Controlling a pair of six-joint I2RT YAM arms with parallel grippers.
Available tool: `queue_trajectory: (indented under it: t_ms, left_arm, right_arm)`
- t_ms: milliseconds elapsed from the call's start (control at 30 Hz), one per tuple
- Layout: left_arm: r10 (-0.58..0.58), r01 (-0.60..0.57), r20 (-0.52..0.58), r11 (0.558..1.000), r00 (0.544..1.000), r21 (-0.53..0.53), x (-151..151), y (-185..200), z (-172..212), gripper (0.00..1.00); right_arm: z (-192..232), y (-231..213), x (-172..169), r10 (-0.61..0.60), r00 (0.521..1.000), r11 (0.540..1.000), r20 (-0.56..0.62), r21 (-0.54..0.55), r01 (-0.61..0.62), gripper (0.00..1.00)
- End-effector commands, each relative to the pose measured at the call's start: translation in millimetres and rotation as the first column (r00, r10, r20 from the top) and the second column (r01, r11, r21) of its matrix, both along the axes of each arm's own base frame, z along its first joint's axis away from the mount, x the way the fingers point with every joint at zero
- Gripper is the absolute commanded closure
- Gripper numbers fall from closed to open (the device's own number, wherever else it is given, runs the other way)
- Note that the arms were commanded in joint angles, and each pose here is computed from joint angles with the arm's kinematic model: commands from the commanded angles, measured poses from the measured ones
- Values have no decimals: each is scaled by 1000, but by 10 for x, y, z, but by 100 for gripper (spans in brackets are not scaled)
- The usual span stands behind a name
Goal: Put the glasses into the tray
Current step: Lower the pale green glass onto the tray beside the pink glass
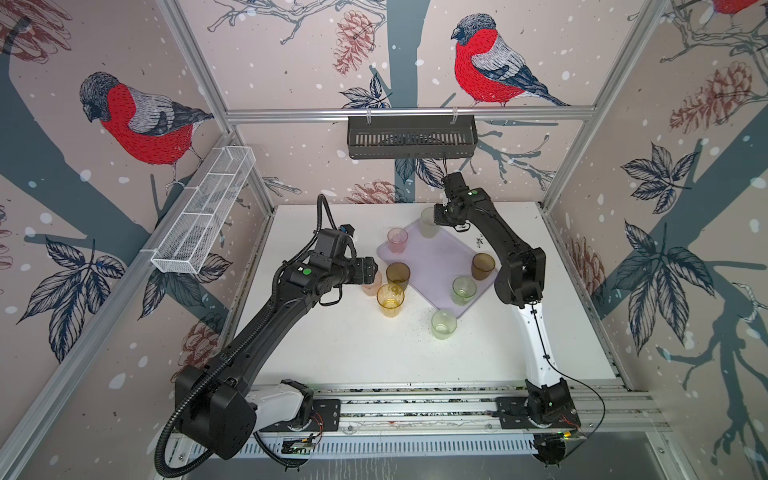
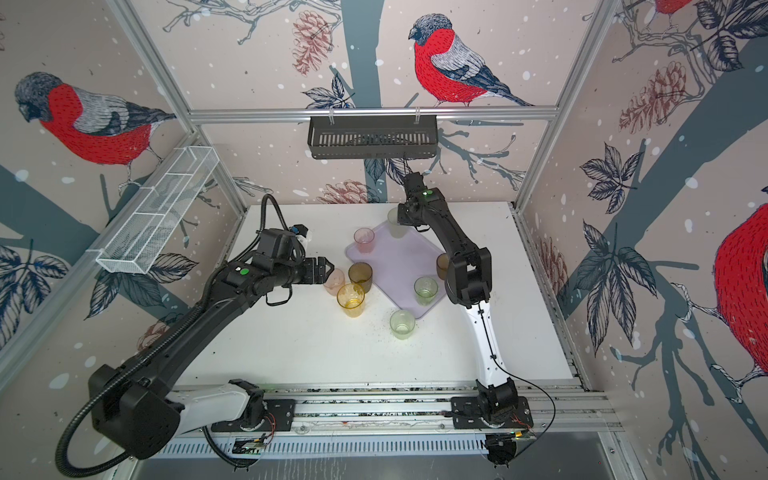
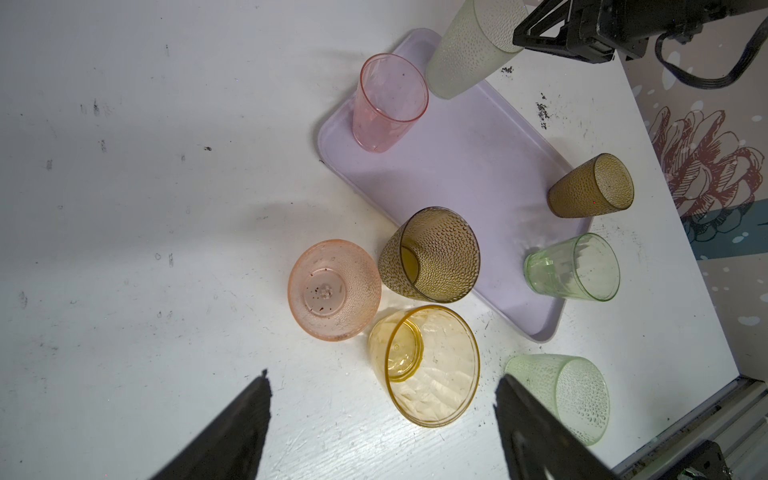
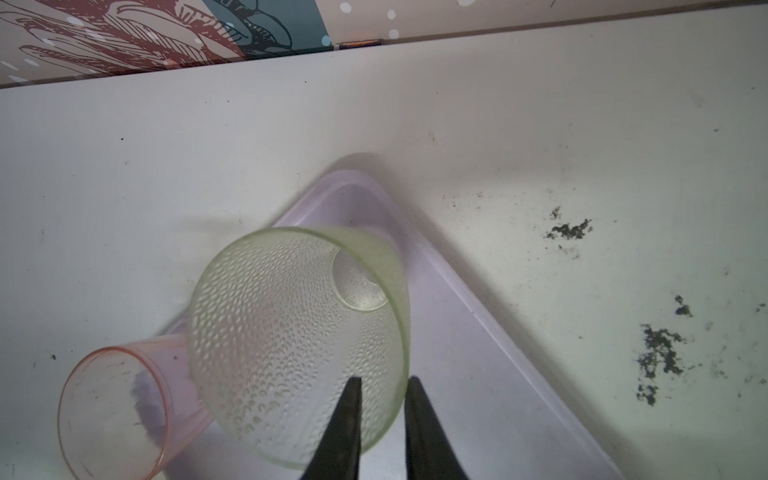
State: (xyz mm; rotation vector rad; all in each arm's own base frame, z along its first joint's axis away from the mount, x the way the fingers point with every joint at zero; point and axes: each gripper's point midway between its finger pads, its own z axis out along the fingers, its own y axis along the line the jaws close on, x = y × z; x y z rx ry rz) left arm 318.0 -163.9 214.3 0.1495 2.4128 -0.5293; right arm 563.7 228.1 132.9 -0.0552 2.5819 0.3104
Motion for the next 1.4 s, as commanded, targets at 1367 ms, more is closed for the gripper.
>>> queue_trajectory:
  t_ms: [1367]
  left_arm:
    - [10,-9,41,1000,999,-7,203,-46,101,15]
  right_arm:
    - [189,93,200,29,996,996,86,87,-36,63]
